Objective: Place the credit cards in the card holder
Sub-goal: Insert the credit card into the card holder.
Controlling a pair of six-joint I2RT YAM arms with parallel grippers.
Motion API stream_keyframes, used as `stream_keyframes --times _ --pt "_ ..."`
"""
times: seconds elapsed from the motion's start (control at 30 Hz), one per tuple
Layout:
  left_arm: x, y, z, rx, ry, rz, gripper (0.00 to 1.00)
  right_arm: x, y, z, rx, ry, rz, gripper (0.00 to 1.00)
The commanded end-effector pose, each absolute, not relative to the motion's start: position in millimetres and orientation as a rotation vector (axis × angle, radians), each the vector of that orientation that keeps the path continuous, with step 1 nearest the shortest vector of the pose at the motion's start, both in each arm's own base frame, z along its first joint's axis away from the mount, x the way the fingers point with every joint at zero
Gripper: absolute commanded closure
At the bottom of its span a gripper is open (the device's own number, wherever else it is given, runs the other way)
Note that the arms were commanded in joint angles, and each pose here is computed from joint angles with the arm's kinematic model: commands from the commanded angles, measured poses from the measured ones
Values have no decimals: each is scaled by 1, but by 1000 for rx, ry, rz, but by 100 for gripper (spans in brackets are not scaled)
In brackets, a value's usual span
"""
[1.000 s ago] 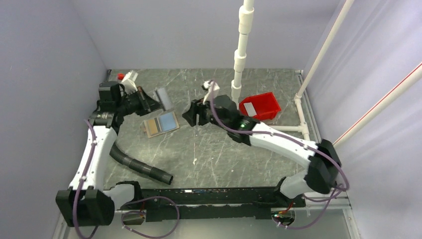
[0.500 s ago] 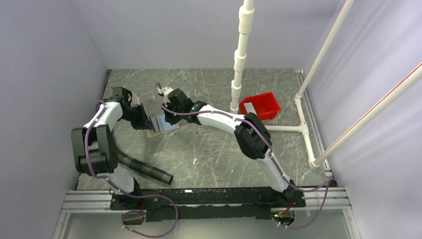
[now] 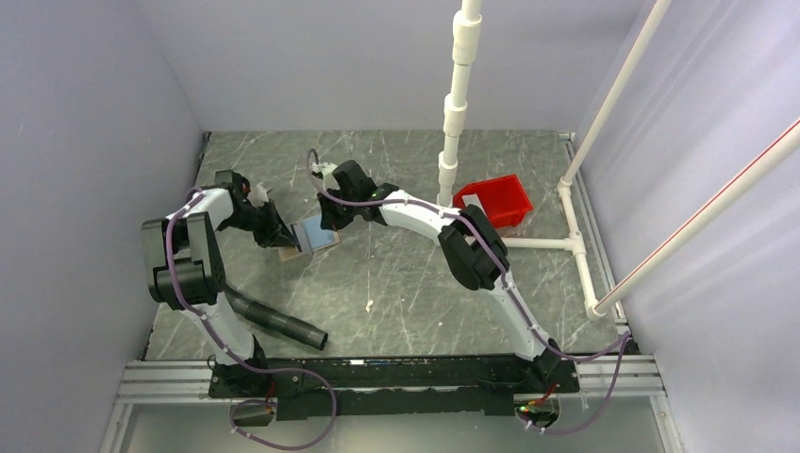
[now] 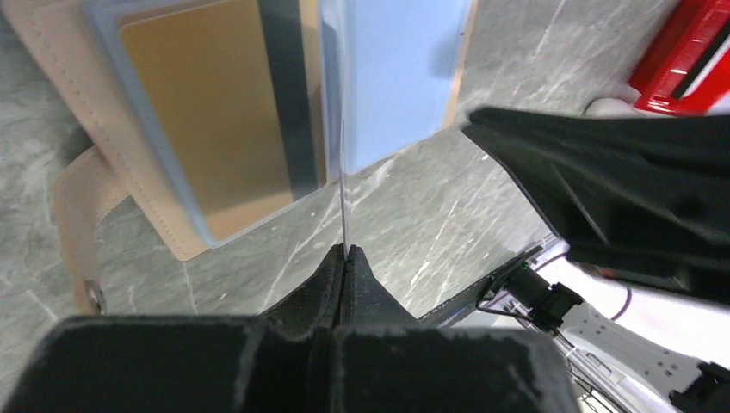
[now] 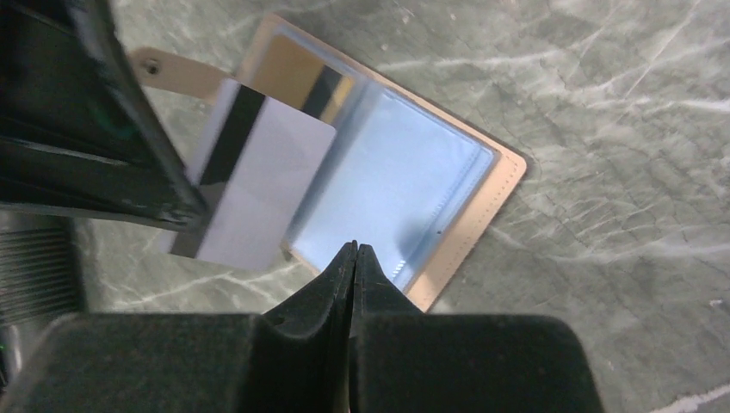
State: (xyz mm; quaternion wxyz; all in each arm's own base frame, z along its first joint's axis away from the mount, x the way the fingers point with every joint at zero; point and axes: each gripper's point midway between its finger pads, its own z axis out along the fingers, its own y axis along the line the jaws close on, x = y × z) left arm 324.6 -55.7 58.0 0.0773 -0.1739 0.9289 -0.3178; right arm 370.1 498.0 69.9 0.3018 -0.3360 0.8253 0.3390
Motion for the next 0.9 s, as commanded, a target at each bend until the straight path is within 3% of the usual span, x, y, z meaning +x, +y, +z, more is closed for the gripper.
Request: stream_keyframes --times 0.0,0.13,0.43,0.87 --pt "333 -60 65 -460 2717 -1075 100 369 502 51 -980 2178 1000 100" --pt "333 -62 60 -503 2696 -1172 100 363 502 50 -1018 2152 1026 100" --pt "326 -53 49 -530 2751 -1096 100 363 501 34 -1101 2153 1024 100" --pt "340 -56 44 -486 2739 -1188 100 377 492 24 -1104 2183 1015 100"
